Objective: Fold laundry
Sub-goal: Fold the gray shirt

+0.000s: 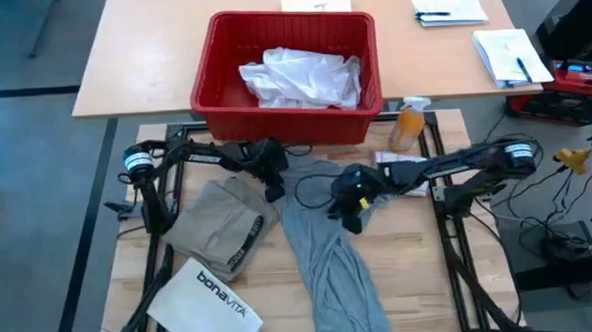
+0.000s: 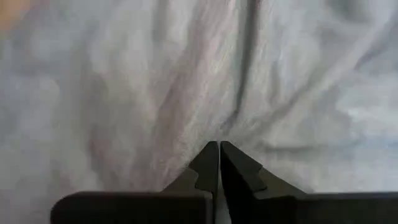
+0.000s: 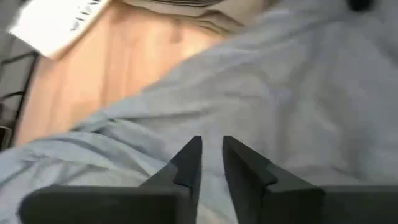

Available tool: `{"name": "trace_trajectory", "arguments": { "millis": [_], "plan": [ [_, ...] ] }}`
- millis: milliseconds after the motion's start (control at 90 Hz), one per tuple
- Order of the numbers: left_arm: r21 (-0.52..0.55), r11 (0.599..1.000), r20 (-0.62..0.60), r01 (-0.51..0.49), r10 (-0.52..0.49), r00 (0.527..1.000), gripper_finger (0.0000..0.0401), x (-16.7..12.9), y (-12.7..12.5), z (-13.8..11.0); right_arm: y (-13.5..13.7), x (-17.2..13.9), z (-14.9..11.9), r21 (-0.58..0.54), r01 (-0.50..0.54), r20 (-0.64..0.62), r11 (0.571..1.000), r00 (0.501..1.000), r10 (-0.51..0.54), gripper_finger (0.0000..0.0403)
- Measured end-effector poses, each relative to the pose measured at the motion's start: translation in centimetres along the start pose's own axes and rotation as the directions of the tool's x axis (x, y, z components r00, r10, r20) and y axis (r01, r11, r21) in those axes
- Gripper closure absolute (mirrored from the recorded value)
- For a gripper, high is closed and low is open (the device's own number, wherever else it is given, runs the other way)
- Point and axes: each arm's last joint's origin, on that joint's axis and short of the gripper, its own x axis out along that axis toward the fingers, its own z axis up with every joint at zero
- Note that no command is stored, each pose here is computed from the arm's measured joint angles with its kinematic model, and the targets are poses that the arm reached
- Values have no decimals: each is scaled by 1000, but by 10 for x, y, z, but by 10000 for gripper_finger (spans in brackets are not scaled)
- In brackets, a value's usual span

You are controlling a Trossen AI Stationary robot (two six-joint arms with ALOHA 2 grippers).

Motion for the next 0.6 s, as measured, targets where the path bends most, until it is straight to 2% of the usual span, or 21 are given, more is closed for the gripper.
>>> {"name": "trace_trajectory", "arguments": {
  "millis": [200,278,378,456,511,600],
  "plan": [
    [8,1000,131,13,-14,991,401,-23,-15,16,1,-31,-17,27,143,-77,989,987,-140,390],
    [24,999,239,30,-35,970,401,-31,-27,29,-2,-36,-26,59,191,-73,980,980,-187,390],
    [101,991,343,91,-121,932,401,-25,-58,40,-6,-38,-42,104,204,-76,973,978,-196,388],
    [133,981,394,142,-184,901,401,-12,-88,42,-8,-37,-56,135,176,-118,975,980,-160,389],
    [92,986,441,138,-165,882,401,-3,-109,42,-8,-39,-59,148,142,-118,979,985,-125,391],
    [-15,995,487,96,-76,870,401,12,-140,36,-6,-42,-59,147,125,-98,981,989,-112,398]
  ]
}}
